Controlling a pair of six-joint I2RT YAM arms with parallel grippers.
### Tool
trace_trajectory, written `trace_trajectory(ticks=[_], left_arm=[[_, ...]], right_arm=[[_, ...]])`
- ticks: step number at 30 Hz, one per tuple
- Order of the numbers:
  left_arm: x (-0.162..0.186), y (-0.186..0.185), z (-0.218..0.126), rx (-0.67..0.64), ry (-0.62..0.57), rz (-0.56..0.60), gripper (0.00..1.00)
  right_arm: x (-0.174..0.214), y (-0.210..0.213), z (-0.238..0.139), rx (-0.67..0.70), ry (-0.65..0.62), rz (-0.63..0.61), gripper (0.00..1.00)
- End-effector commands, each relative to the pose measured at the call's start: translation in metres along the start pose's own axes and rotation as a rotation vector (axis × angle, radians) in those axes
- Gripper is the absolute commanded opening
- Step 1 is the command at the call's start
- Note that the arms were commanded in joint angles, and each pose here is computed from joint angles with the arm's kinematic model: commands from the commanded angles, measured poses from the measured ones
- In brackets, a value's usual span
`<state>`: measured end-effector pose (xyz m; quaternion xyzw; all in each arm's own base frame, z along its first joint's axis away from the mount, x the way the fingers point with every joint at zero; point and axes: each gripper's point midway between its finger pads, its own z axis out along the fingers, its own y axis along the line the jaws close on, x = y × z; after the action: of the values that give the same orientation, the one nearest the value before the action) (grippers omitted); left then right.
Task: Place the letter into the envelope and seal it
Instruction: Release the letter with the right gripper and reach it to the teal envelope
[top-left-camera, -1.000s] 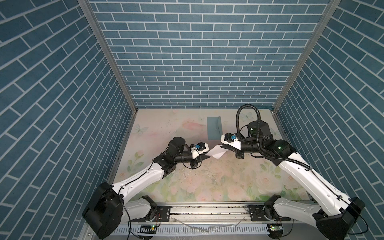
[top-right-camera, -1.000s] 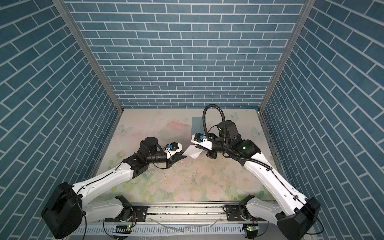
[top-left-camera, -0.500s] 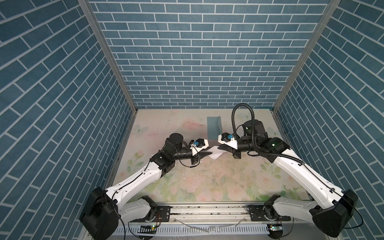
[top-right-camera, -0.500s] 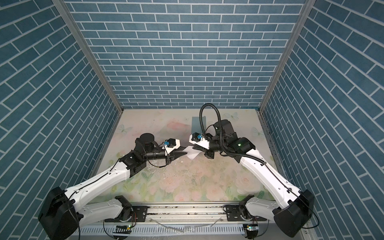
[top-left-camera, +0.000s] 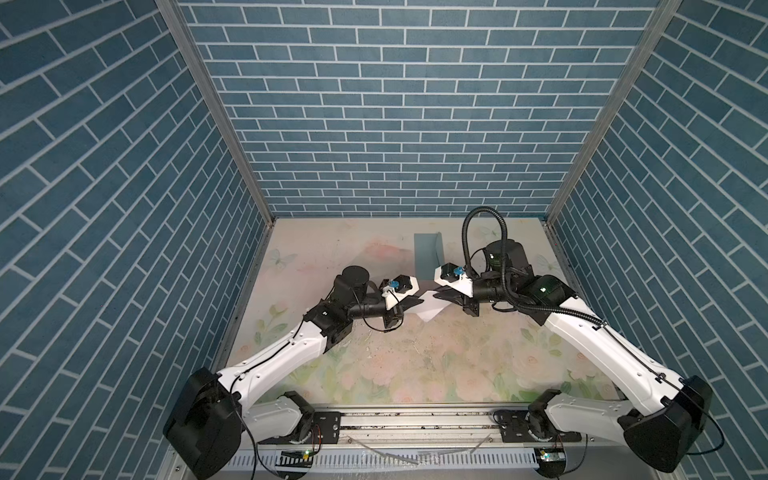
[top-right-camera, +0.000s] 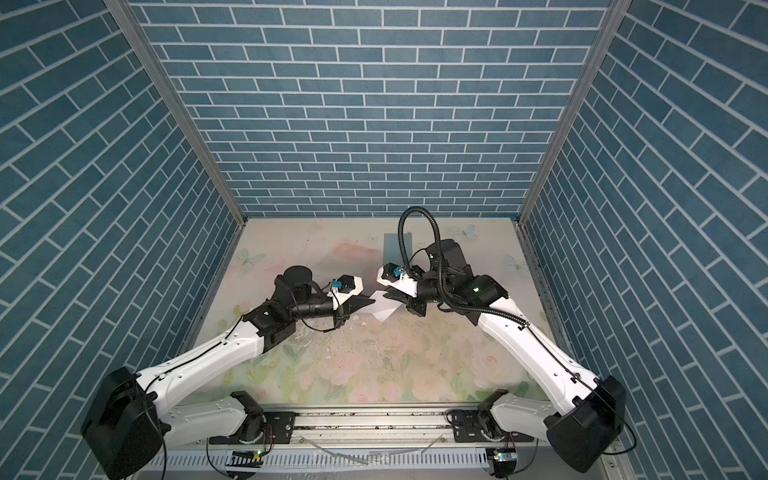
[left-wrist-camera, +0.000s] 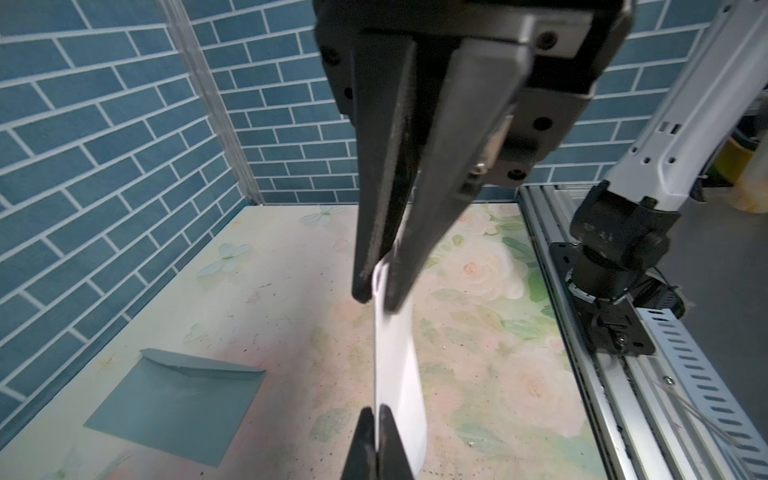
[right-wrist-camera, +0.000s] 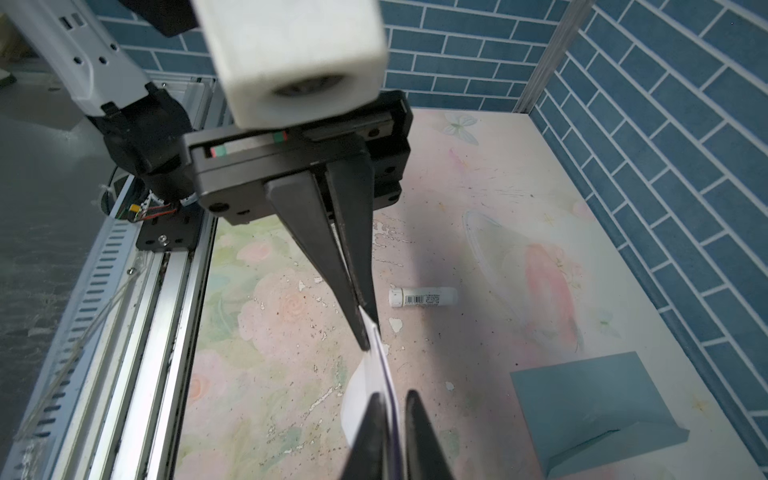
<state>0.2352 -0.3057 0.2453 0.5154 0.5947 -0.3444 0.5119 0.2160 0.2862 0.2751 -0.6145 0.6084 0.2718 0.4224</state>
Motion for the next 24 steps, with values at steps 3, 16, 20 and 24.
trace_trajectory(ticks=[3,16,20,24], left_arm=[[0.004,0.048,-0.017,-0.303,0.070,-0.131,0.00],[0.051,0.092,-0.075,-0.670,0.250,-0.529,0.00],[0.077,0.085,-0.088,-0.735,0.355,-0.660,0.00],[0.092,0.072,-0.092,-0.725,0.418,-0.749,0.00]], right_arm=[[-0.002,-0.036,-0.001,0.204,-0.021,0.137,0.40],[0.057,-0.153,-0.009,0.817,0.203,0.584,0.75],[0.079,-0.177,0.010,0.887,0.285,0.638,0.81],[0.096,-0.195,0.028,0.931,0.318,0.688,0.97]])
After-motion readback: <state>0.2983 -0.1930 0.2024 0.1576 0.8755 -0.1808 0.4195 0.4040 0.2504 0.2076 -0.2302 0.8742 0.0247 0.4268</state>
